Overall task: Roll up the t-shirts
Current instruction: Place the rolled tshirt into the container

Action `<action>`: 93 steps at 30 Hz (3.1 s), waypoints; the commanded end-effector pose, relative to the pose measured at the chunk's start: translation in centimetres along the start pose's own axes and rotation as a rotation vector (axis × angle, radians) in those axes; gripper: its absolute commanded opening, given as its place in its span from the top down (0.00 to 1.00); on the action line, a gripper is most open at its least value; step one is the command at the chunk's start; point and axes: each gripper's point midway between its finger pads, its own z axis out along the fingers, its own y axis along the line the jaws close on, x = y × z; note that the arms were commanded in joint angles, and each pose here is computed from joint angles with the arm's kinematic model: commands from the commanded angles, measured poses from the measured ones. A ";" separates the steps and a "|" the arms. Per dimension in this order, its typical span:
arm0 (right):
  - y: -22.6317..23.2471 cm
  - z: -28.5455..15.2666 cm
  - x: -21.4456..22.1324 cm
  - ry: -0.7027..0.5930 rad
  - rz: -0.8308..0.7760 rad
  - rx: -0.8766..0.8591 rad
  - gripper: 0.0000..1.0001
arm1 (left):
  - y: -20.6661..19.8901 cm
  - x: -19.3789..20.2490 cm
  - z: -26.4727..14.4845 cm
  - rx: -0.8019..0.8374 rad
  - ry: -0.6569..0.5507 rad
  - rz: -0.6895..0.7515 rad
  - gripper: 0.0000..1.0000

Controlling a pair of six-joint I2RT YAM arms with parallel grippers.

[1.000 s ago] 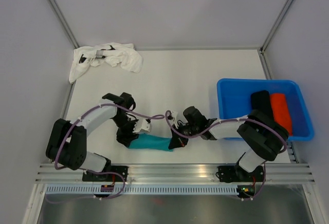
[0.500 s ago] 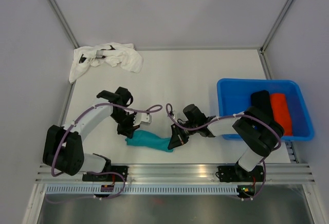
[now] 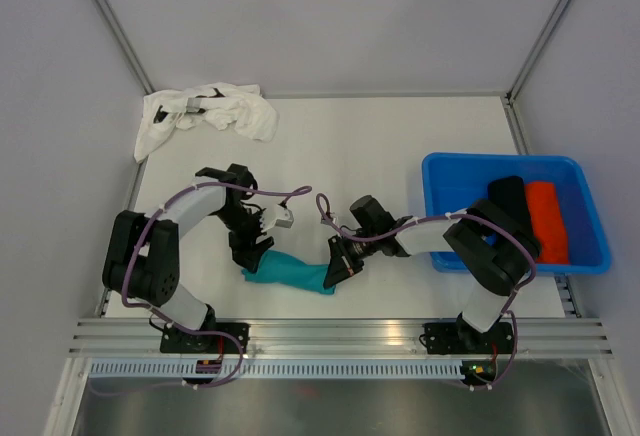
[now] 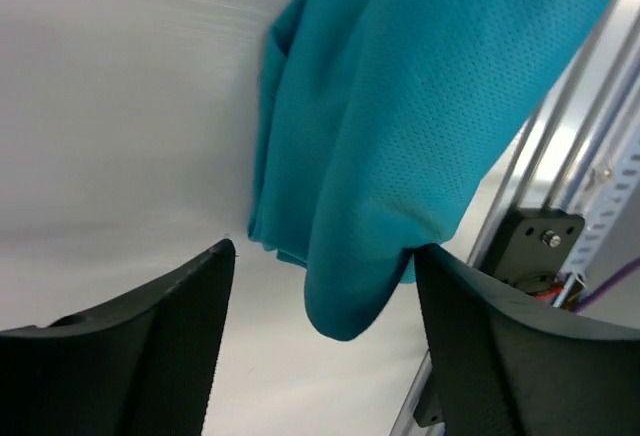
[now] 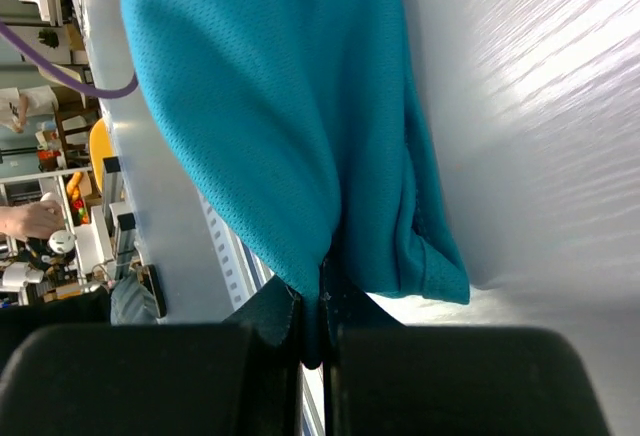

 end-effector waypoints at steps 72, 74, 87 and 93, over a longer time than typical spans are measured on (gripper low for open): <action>-1.7 -0.2 -3.4 0.198 0.183 -0.099 0.99 | 1.1 -6.8 5.0 -0.648 0.077 0.736 0.07; -1.5 -0.4 -3.5 0.206 0.168 -0.098 1.00 | 0.5 -5.8 5.4 -0.573 0.102 0.728 0.09; -2.7 -5.5 -9.5 -0.033 -0.043 0.346 0.02 | -1.2 -4.6 7.2 -0.448 0.071 0.528 0.41; -3.1 -10.1 -10.7 -0.152 -0.072 0.551 0.02 | -1.5 -4.9 7.2 -0.366 -0.018 0.412 0.40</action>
